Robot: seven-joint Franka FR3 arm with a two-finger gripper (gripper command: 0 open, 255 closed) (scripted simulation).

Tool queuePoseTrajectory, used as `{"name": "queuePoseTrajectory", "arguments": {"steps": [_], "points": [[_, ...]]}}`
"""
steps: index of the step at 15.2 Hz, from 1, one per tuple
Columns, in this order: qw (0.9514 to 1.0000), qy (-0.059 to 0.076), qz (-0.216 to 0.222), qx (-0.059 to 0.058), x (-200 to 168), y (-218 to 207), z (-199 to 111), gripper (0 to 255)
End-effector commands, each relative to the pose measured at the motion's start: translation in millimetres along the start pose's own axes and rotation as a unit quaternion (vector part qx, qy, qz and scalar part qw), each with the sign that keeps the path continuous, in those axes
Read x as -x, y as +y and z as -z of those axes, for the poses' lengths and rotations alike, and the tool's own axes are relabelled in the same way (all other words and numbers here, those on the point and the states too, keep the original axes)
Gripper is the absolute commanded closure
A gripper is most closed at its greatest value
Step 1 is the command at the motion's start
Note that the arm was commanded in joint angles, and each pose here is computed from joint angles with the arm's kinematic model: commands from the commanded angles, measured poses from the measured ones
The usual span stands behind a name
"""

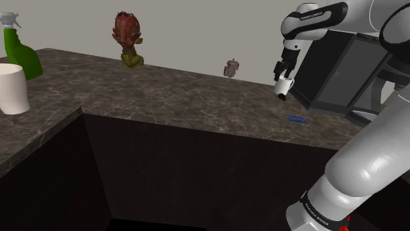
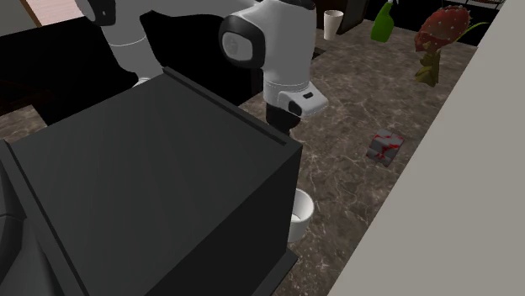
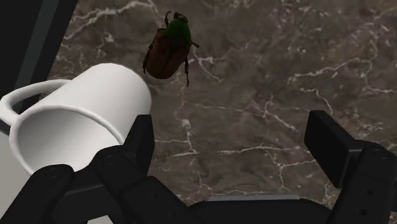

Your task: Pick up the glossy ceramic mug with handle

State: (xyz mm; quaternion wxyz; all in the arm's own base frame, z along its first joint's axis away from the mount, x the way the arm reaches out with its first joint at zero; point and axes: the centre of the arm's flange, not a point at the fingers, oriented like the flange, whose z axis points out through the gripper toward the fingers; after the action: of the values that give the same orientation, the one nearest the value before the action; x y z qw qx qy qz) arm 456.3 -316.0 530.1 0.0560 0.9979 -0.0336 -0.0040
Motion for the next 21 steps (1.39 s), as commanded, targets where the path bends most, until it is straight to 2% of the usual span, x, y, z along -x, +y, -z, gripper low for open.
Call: {"name": "queuePoseTrajectory", "arguments": {"steps": [1,6,15,16,21], "points": [[1.0,-0.001,-0.007,0.003,-13.1,22.4,-3.8,0],[0.9997,-0.003,-0.023,0.009,-37.0,74.8,-18.0,0],[0.9997,-0.003,-0.023,0.009,-37.1,70.3,-57.7,0],[0.9997,-0.003,-0.023,0.009,-37.3,70.3,-57.5,255],[0.9997,-0.003,-0.023,0.009,-37.1,70.5,-57.6,255]]}}
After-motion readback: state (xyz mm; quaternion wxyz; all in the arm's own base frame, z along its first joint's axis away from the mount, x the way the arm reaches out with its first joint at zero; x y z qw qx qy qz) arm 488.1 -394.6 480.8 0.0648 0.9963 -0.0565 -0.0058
